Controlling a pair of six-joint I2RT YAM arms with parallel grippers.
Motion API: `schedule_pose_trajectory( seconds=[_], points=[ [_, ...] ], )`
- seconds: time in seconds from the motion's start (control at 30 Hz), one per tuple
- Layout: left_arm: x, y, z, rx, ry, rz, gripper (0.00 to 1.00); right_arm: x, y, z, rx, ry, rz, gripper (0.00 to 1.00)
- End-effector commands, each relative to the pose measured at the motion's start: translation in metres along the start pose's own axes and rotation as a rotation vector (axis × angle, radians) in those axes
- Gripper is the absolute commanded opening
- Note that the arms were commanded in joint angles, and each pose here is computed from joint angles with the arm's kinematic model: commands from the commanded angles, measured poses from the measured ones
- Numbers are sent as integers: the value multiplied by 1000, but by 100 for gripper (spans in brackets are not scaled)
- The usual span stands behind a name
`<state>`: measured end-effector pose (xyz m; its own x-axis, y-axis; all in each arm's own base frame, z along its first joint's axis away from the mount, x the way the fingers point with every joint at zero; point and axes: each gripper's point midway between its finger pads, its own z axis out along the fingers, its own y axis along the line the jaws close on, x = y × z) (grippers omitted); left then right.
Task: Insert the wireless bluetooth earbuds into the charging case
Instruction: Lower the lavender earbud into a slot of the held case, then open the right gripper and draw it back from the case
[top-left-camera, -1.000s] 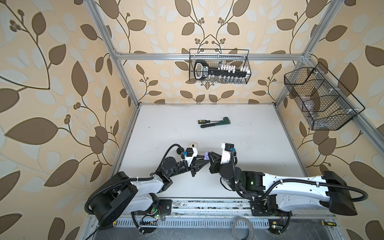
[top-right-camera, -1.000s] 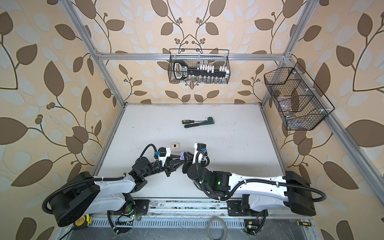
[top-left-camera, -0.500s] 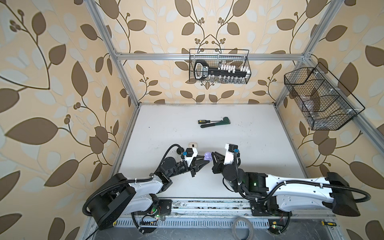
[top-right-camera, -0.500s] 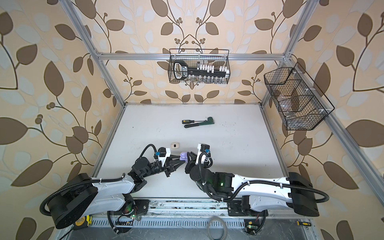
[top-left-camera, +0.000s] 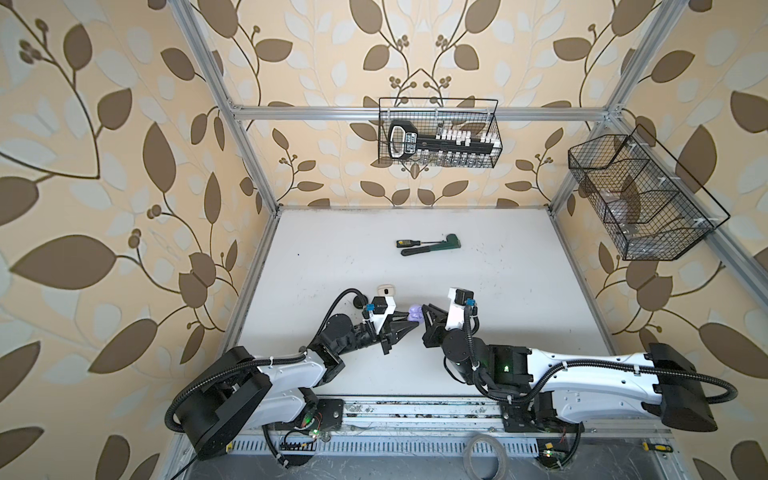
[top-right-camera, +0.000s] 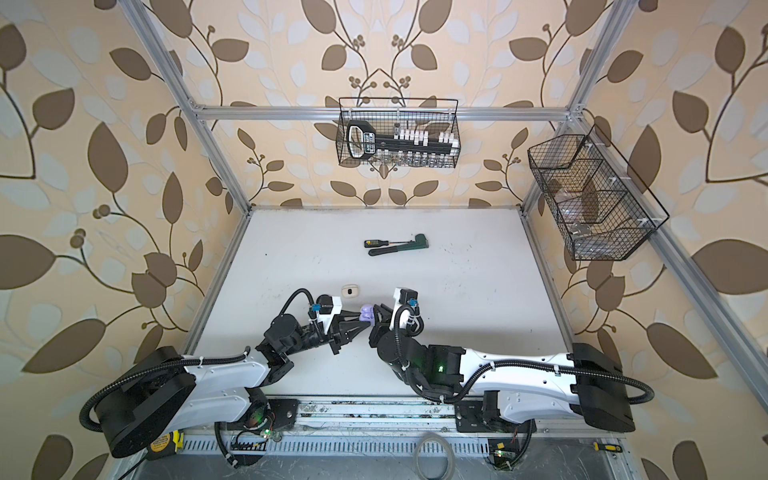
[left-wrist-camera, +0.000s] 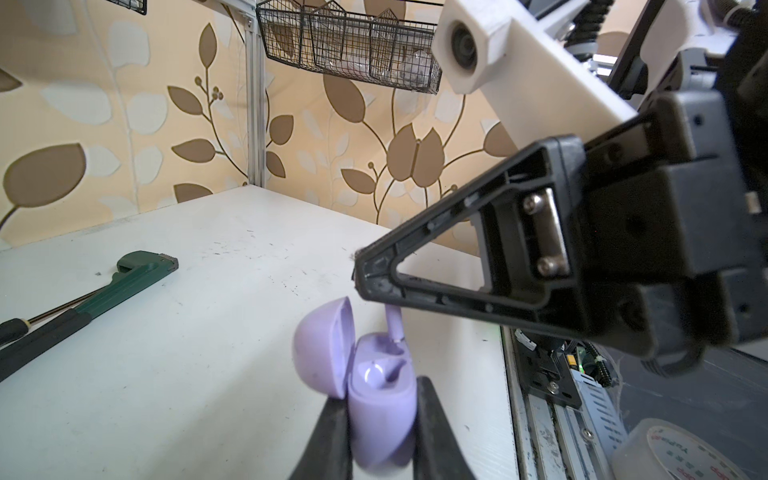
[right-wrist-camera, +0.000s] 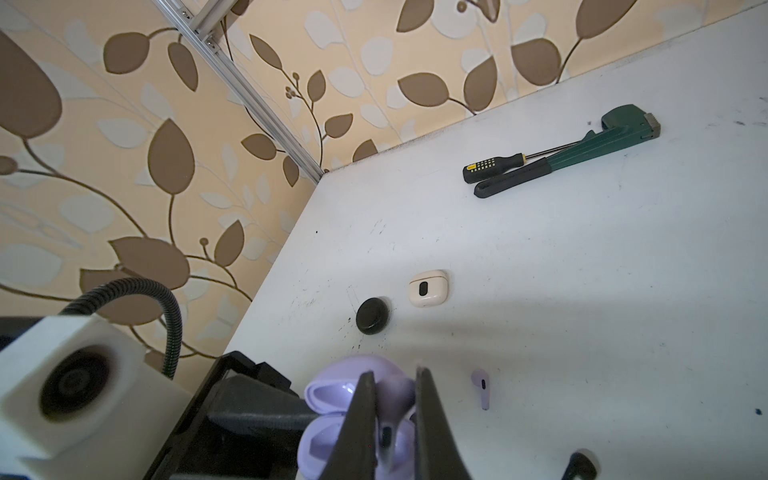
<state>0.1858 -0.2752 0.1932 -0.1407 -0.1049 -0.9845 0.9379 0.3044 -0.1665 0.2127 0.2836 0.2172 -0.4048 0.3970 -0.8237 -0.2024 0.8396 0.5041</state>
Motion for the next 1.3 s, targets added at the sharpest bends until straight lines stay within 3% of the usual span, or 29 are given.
schedule_pose_trajectory(
  seconds=[0.0,0.57,0.8,0.97,1.27],
  points=[
    [-21,-6,-2,11,-78,67,0,9,-3,3,7,16,-5,4],
    [-22,-4,-3,-6,-80,70,0,28,-3,-2,3,43,-15,6],
    [-22,-4,-4,-8,-78,71,0,24,-7,-8,1,40,-9,25],
    [-22,-3,-4,-11,-78,72,0,12,-8,-18,-8,32,-13,49],
    [-22,-3,-5,-20,-77,77,0,-13,-8,-36,-43,32,-23,52]
  ],
)
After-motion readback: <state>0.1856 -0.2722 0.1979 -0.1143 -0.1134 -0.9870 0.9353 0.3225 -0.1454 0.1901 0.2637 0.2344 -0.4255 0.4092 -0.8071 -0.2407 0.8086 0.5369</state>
